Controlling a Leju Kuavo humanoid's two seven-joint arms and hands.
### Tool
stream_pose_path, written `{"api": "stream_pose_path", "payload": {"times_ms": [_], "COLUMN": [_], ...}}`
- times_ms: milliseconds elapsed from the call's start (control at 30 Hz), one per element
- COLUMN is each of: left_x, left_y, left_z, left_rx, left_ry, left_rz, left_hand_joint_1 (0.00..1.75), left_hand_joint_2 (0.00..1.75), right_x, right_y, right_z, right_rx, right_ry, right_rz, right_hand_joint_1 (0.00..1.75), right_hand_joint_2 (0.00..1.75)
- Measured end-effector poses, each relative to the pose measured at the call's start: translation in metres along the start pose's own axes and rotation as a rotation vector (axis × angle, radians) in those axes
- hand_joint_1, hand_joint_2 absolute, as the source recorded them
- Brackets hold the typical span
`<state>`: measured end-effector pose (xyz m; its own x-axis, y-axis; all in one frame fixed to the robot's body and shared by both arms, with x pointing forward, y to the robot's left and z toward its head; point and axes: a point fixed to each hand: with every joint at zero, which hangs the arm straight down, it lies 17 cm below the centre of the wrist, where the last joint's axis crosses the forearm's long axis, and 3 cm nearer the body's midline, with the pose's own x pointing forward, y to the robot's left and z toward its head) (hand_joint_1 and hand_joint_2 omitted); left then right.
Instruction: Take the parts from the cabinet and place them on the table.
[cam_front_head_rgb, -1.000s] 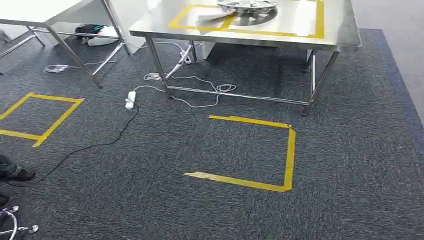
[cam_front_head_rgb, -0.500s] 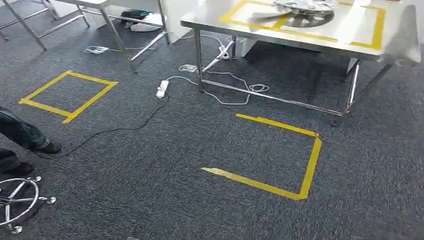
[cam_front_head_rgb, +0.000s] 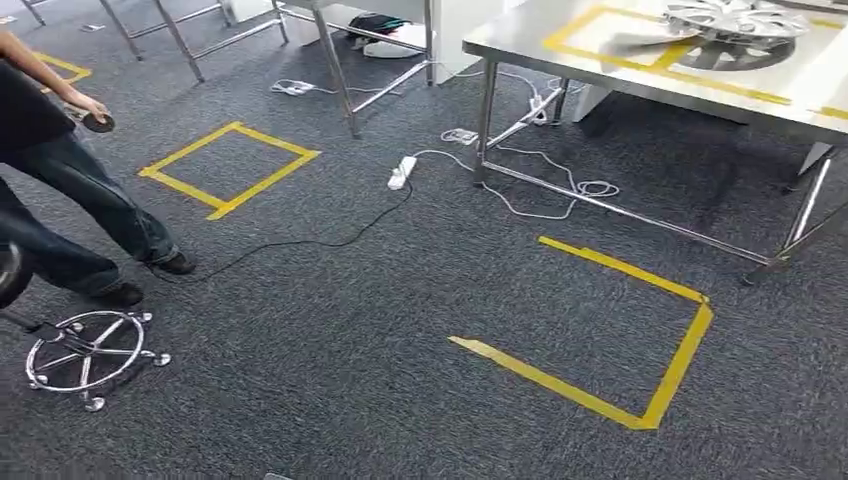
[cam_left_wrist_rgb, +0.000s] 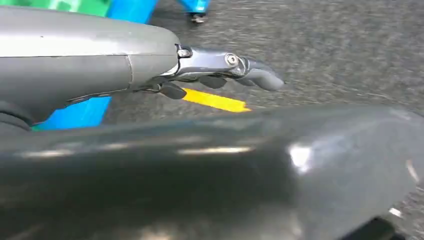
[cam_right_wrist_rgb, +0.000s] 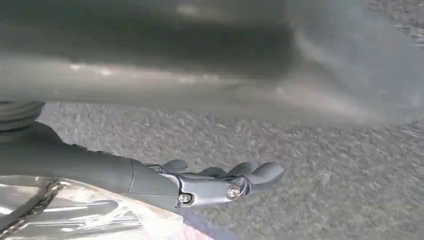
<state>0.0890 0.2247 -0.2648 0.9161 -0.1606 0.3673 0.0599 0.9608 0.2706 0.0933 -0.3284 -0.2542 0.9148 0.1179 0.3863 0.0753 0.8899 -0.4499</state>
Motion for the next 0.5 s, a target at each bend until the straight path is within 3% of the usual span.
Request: {"api": "stream_pose_path", "payload": {"times_ms": [500], "left_x": [0.005], "left_y": [0.0016], "left_z": [-0.0014], "left_rx": [0.002], "left_ry": [-0.014], "left_rz": [0.006], "left_hand_joint_1": [0.0], "left_hand_joint_2": [0.0], "right_x": [-0.0001], "right_y": [0.0034], "right_z": [0.0011], "right_rx": [0.007], "right_ry": [-0.016], "right_rz": [0.038], "right_hand_joint_1": [0.0], "right_hand_joint_2": [0.0]}}
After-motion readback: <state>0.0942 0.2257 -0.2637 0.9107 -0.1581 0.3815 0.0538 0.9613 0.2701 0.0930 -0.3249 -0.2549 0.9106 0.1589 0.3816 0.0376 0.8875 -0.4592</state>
